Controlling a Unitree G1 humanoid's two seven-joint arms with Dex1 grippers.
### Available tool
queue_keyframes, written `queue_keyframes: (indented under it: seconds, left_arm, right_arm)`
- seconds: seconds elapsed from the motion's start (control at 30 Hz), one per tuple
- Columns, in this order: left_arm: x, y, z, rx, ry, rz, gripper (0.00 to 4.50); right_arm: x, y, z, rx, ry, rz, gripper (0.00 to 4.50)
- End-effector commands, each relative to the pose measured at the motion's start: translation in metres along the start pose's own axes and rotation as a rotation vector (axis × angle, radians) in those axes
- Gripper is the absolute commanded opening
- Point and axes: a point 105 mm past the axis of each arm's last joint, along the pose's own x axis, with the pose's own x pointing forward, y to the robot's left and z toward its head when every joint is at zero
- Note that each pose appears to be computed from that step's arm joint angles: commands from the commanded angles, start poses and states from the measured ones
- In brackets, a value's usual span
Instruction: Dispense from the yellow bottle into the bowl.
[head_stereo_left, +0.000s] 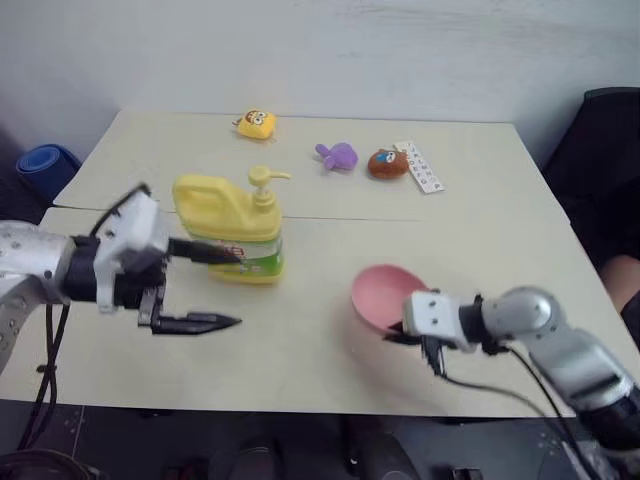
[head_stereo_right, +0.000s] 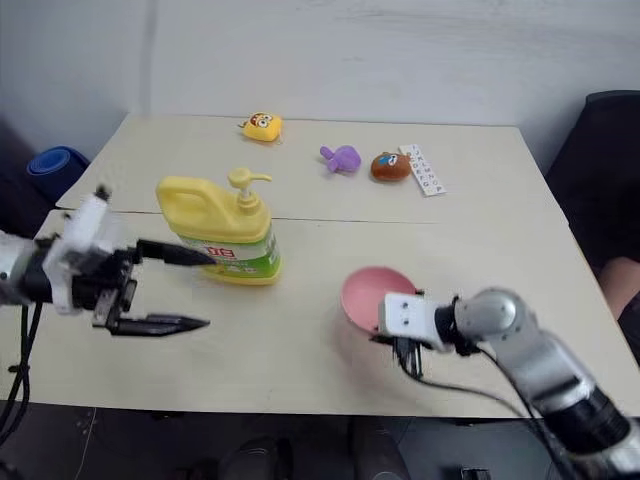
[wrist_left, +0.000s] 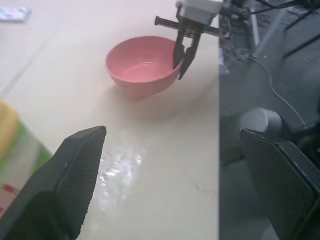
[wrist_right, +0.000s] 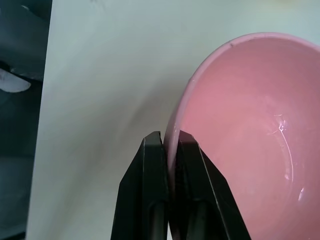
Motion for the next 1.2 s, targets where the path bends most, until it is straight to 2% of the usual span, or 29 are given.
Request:
queue_keyframes:
  seconds: [0.03,0.2,0.3,0.5,0.7,0.73,1.0,1.2]
  left_arm:
    - [-0.016,0.029,0.027,0.055,-0.099,0.143,4.5]
    - [-0.03,0.062,0.042,0.094,-0.167,0.284,4.5]
    - [-0.033,0.086,0.045,0.126,-0.18,0.387,3.94]
    - [-0.014,0.098,0.056,0.179,-0.213,0.361,2.06]
    - [-0.008,0.092,0.061,0.192,-0.222,0.309,0.15]
    - [-0.008,0.092,0.06,0.194,-0.215,0.308,0.04]
    - [-0.001,0.099,0.045,0.206,-0.174,0.339,0.04]
    - [0.008,0.106,0.035,0.22,-0.144,0.349,0.04]
  right_arm:
    - [-0.016,-0.039,0.037,-0.084,-0.084,-0.033,0.01]
    - [-0.013,-0.074,0.068,-0.123,-0.131,0.006,0.01]
    - [-0.003,-0.096,0.072,-0.187,-0.072,0.019,0.0]
    - [0.02,-0.133,0.085,-0.231,-0.017,0.008,0.0]
    - [0.025,-0.145,0.1,-0.286,-0.004,0.022,0.0]
    - [0.024,-0.145,0.104,-0.299,-0.007,0.028,0.0]
    - [0.024,-0.148,0.128,-0.33,-0.042,0.047,0.0]
    - [0.025,-0.146,0.135,-0.345,-0.06,0.061,0.0]
